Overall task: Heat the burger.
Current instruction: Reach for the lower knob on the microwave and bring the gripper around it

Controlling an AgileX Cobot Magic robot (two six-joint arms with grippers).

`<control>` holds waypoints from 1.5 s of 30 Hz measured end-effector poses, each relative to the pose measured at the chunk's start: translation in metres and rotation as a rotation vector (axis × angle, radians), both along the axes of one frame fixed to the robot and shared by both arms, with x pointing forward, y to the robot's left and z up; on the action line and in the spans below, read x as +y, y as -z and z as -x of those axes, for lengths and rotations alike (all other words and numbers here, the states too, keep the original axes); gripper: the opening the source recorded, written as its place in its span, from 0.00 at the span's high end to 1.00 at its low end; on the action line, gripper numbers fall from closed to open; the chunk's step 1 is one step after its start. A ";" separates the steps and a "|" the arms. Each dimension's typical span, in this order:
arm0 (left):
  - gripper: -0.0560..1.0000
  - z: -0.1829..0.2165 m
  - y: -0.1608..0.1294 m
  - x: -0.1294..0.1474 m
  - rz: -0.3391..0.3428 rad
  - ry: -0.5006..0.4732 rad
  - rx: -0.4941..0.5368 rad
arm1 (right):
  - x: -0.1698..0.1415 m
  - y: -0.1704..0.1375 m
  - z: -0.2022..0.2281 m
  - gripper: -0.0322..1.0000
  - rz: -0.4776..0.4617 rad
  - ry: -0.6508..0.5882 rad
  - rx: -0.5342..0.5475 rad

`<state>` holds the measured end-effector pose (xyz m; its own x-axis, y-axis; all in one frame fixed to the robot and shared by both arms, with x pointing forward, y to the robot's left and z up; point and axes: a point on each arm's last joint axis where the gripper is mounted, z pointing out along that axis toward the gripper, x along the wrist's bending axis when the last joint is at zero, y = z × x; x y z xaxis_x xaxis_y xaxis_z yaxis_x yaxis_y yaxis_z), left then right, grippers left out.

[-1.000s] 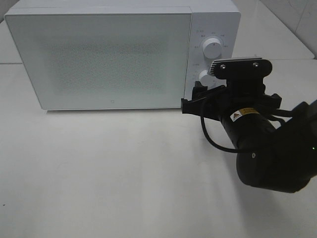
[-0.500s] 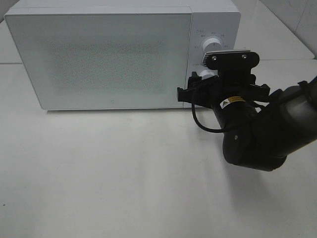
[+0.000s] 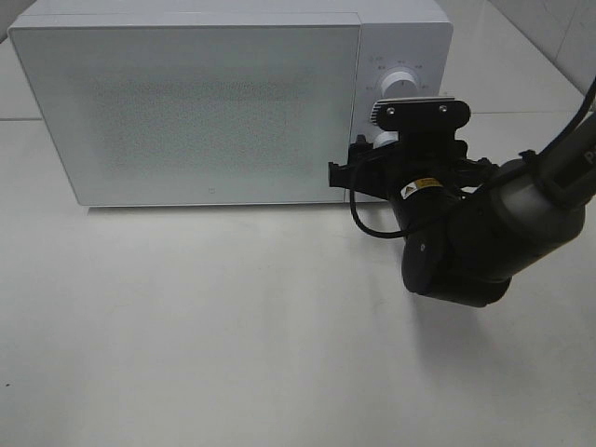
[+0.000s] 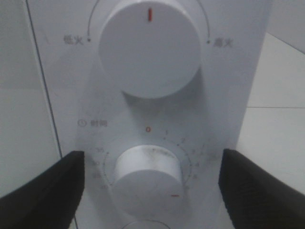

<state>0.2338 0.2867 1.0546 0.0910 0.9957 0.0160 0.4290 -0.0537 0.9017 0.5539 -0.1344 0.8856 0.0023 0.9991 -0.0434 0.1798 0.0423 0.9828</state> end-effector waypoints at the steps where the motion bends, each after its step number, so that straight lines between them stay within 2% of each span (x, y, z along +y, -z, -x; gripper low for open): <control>1: 0.02 0.000 0.000 0.000 0.000 0.000 0.000 | 0.000 0.001 -0.001 0.25 -0.002 -0.001 0.011; 10: 0.02 0.000 0.000 0.000 0.000 0.000 0.000 | 0.001 0.001 -0.001 0.26 -0.002 -0.003 0.008; 15: 0.02 0.000 0.000 0.000 0.000 0.000 0.000 | 0.001 0.001 -0.001 0.33 -0.001 -0.005 0.008; 17: 0.02 0.000 0.000 0.000 0.000 0.000 0.000 | 0.001 0.001 -0.001 0.49 0.000 -0.008 0.007; 18: 0.02 0.000 0.000 0.000 0.000 0.000 0.000 | 0.001 0.001 -0.001 0.49 0.000 -0.008 0.007; 20: 0.02 0.000 0.000 0.000 0.000 0.000 0.000 | 0.001 0.001 -0.001 0.55 0.000 -0.010 0.006; 45: 0.02 0.000 0.000 0.000 0.000 0.000 0.000 | 0.001 0.001 -0.001 0.55 -0.009 -0.009 0.006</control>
